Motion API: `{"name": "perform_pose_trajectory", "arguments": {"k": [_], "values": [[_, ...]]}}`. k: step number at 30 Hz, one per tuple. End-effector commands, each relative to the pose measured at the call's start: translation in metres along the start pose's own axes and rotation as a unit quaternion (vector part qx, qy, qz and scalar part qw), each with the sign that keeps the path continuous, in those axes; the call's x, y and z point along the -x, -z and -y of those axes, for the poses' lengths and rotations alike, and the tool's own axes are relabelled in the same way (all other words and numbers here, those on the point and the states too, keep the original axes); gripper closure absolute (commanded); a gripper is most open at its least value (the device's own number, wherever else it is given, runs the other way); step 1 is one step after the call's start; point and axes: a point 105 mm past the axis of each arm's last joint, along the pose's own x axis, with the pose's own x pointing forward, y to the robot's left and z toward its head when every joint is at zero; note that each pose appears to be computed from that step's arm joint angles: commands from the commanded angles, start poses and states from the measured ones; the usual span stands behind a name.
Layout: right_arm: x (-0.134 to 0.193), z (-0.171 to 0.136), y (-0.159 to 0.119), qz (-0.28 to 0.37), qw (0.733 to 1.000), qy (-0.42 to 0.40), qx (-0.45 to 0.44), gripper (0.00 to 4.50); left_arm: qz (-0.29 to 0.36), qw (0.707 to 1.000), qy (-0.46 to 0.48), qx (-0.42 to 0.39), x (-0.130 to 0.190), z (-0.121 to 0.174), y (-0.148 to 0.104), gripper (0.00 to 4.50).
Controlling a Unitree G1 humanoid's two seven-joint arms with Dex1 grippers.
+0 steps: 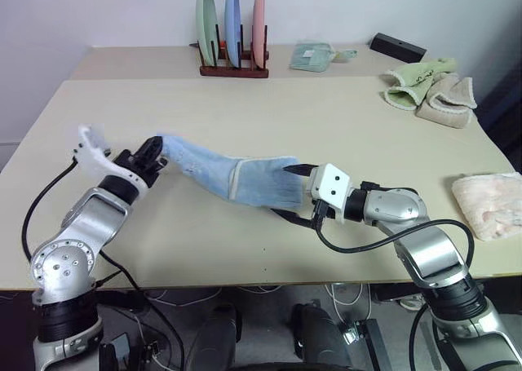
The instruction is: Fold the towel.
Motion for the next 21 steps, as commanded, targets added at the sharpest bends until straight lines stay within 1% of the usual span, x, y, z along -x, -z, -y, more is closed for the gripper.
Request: {"name": "perform_pose_trajectory", "arguments": {"k": [1, 2, 4, 5, 8, 10, 15, 20, 21], "values": [[0.001, 0.006, -0.01, 0.016, 1.0, 0.01, 0.018, 0.0, -0.043, 0.986, 0.142, -0.072, -0.012, 0.066, 0.018, 4.45], [0.001, 0.007, -0.009, 0.015, 1.0, 0.012, 0.018, 0.0, -0.056, 0.981, 0.165, -0.081, -0.015, 0.076, 0.024, 4.45], [0.004, 0.011, -0.007, 0.009, 1.0, 0.022, 0.019, 0.0, -0.103, 0.964, 0.223, -0.103, -0.017, 0.101, 0.047, 4.45], [0.006, 0.015, -0.004, 0.003, 0.999, 0.028, 0.021, 0.0, -0.131, 0.956, 0.236, -0.114, -0.019, 0.107, 0.061, 4.45], [0.014, 0.024, 0.002, -0.011, 0.999, 0.046, 0.026, 0.0, -0.198, 0.937, 0.253, -0.139, -0.025, 0.113, 0.095, 4.45], [0.018, 0.029, 0.004, -0.017, 0.998, 0.055, 0.029, 0.0, -0.224, 0.928, 0.252, -0.156, -0.028, 0.112, 0.108, 4.45], [0.03, 0.034, 0.011, -0.036, 0.996, 0.074, 0.03, 0.0, -0.248, 0.924, 0.247, -0.152, -0.041, 0.11, 0.125, 4.45], [0.032, 0.033, 0.012, -0.039, 0.996, 0.078, 0.029, 0.0, -0.258, 0.92, 0.261, -0.135, -0.038, 0.113, 0.132, 4.45], [0.032, 0.032, 0.013, -0.039, 0.996, 0.078, 0.028, 0.0, -0.258, 0.921, 0.264, -0.124, -0.036, 0.113, 0.132, 4.21]]}}
